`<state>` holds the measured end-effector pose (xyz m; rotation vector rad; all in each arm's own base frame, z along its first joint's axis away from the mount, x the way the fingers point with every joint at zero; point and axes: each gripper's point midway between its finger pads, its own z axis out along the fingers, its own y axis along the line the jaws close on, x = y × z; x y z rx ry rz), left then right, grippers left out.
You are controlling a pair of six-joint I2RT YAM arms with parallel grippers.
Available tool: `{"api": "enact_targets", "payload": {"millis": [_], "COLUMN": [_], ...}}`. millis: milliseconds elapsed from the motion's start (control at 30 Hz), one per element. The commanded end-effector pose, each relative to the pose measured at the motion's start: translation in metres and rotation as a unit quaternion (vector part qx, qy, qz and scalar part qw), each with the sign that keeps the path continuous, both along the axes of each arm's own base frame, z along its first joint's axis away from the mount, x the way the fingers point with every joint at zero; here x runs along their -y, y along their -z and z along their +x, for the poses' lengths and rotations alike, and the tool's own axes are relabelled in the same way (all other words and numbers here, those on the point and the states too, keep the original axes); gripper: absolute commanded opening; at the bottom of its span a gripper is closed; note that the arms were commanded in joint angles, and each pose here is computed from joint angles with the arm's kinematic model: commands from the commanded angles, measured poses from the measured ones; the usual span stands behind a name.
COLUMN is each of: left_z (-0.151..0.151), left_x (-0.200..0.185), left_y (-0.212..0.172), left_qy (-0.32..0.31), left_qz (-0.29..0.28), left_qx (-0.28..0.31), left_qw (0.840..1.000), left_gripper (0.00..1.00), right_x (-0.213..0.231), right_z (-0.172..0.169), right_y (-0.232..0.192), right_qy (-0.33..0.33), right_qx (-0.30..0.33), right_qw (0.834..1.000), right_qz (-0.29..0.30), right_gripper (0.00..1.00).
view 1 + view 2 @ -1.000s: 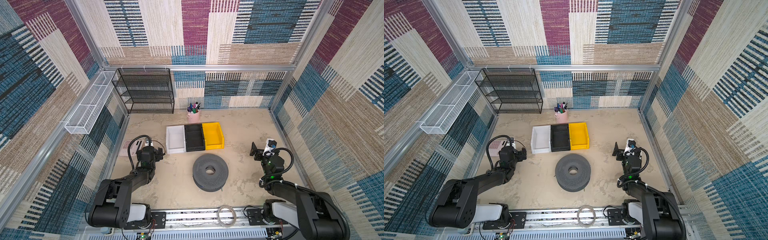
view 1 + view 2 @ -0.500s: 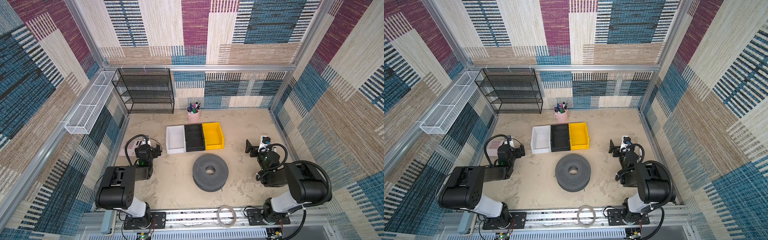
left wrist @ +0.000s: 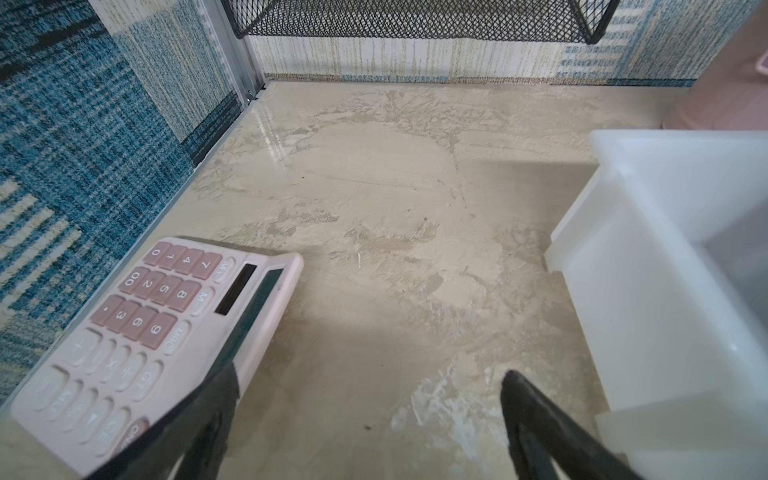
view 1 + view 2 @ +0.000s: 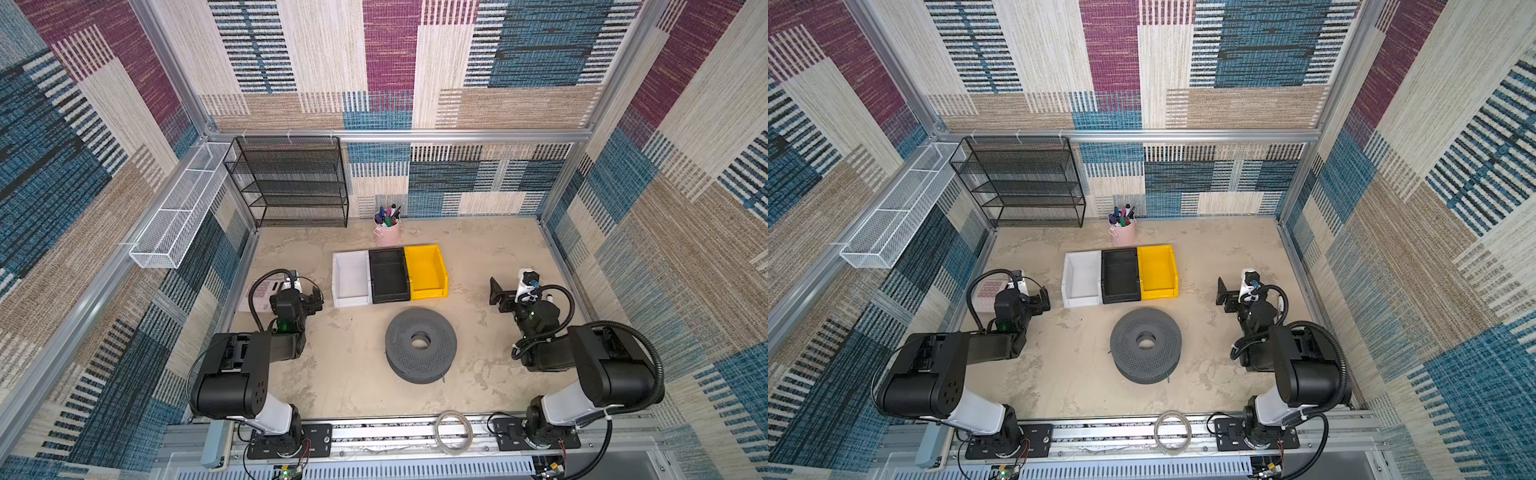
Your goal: Wrap the cables
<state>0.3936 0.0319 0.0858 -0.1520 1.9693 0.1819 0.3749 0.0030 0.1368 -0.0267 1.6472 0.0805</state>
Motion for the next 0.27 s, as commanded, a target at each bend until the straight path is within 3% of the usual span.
{"api": "enact_targets", "payload": {"millis": [0,233], "left_z": [0.0035,0.0035], "left_x": [-0.0005,-0.0008], "left_y": [-0.0105,-0.0102], "left_qy": [-0.002,-0.002], "left_qz": [-0.003,-0.003], "left_qx": [0.023,0.023], "left_qw": [1.0,1.0], "left_gripper": [1.0,1.0], "right_x": [-0.0027,-0.0025], "right_z": [0.0034,0.0012], "right_y": [-0.0049,-0.0064], "right_qy": [-0.007,-0.007], "right_qx": [0.008,0.012], "right_qw": [1.0,1.0], "right_qz": [-0.004,-0.005], "right_gripper": [0.99,0.99]}}
